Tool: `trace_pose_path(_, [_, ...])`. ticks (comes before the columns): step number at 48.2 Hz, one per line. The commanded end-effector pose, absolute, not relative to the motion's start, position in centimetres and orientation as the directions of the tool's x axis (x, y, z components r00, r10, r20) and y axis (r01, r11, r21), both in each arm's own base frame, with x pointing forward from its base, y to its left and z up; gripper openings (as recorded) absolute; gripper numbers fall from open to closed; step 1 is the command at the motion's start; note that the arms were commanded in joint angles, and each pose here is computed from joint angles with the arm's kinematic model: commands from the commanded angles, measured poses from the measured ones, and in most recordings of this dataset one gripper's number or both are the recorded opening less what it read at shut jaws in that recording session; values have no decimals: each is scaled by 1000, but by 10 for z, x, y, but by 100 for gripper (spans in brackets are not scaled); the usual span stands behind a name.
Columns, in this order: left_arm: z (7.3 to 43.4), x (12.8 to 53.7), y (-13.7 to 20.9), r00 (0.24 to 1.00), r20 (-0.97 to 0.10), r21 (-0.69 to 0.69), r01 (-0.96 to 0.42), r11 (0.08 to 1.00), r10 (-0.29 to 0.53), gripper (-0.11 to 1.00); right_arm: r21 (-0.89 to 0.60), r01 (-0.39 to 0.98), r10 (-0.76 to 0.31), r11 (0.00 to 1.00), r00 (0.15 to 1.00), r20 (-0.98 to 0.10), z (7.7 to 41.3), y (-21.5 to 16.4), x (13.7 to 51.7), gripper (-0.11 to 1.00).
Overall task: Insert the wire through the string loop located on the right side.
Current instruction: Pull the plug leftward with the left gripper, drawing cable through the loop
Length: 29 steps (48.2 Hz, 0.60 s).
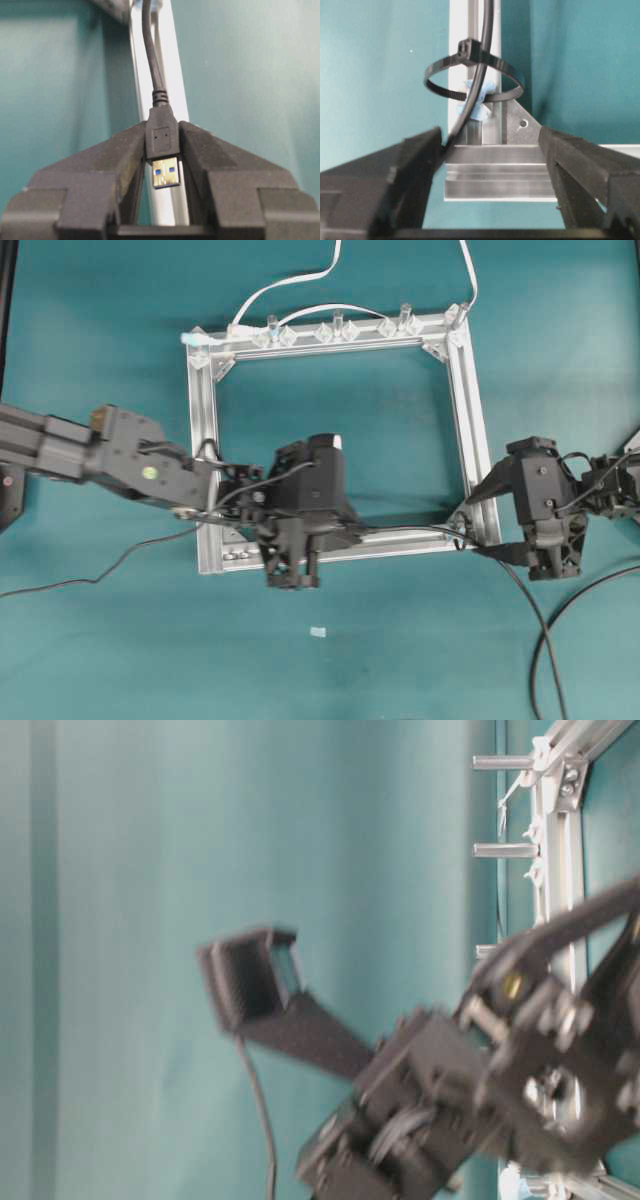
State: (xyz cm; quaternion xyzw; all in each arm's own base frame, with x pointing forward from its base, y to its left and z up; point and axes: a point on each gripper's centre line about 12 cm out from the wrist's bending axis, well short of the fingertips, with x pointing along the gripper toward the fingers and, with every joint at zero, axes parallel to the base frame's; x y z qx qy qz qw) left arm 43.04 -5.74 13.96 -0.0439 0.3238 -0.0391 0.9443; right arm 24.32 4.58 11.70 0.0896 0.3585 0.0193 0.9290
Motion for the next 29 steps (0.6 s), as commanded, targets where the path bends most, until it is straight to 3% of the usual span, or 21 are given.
trace_pose_path(1, [160,418,-55,805,-585,-106,51,993,-104,21,180,21,103,983,754,-649,121,46,245,85])
trace_pose_path(29, [161,315,-47,698,-708,-121,31,992,-108,21,177,22,102,984,745,-659,117,46,241,85])
